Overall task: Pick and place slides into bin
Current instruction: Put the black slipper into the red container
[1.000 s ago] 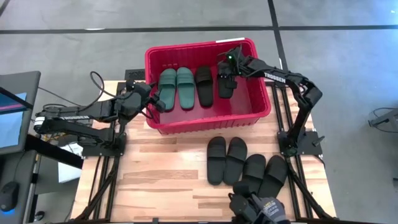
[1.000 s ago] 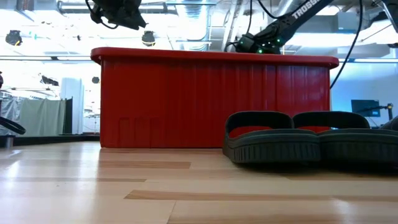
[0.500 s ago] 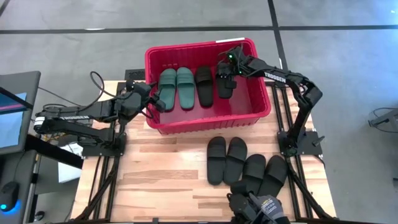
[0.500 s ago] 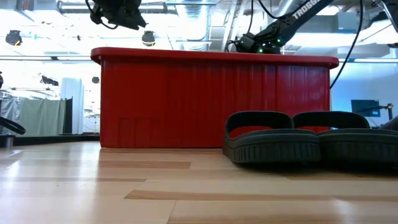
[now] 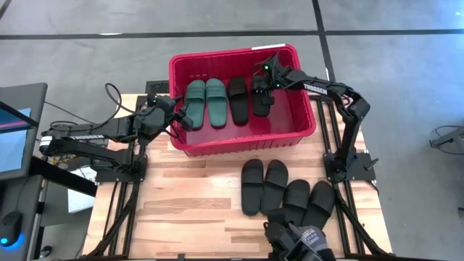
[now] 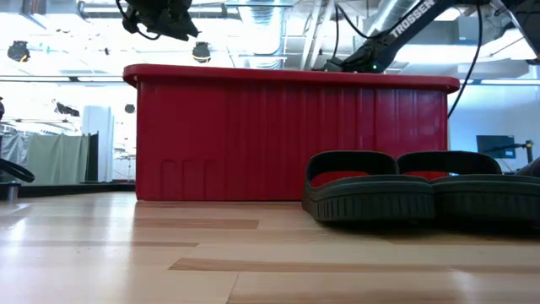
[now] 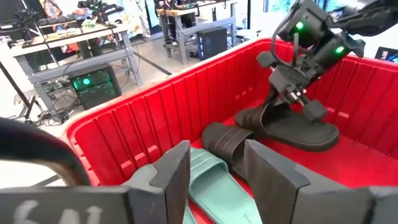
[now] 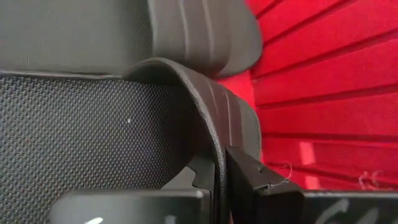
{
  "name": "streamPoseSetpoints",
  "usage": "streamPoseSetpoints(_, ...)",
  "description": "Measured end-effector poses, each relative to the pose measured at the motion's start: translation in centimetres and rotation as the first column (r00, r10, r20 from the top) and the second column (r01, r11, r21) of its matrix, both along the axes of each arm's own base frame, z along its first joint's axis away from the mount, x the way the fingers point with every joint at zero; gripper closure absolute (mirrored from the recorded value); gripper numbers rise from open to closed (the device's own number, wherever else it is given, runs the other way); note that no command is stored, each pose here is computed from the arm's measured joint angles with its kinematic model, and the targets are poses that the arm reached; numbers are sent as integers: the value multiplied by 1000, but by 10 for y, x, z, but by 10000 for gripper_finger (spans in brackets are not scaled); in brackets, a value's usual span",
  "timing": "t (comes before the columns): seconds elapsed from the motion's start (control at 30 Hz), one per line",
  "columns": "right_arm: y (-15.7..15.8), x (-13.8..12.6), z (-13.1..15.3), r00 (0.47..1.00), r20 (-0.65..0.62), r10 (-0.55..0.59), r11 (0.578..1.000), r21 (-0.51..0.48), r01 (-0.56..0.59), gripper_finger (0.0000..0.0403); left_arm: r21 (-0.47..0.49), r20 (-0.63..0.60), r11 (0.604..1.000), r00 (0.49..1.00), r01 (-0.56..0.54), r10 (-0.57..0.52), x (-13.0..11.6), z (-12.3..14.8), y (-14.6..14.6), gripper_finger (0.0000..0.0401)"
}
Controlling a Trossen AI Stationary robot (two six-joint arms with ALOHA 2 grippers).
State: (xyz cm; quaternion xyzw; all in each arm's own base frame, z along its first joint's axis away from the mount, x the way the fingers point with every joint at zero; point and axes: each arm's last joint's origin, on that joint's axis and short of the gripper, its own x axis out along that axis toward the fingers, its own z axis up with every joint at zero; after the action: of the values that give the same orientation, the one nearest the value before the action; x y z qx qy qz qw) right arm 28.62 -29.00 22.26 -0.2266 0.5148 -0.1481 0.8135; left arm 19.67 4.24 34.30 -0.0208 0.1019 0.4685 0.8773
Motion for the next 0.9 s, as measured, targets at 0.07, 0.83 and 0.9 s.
streamPoseSetpoints(0.07,-1,1,-4,1000,-10,-1,1000,8,1,387,0,0,1000,1000,0,0,0,0,0,260)
streamPoseSetpoints(0.83,-11,4,-16,1000,-15,4,999,-34,-4,385,-16,23,1000,1000,-4,4,0,0,0,260)
streamPoseSetpoints(0.9,-12,3,-16,1000,-16,0,999,-33,-1,384,-17,25,1000,1000,-2,2,0,0,0,260)
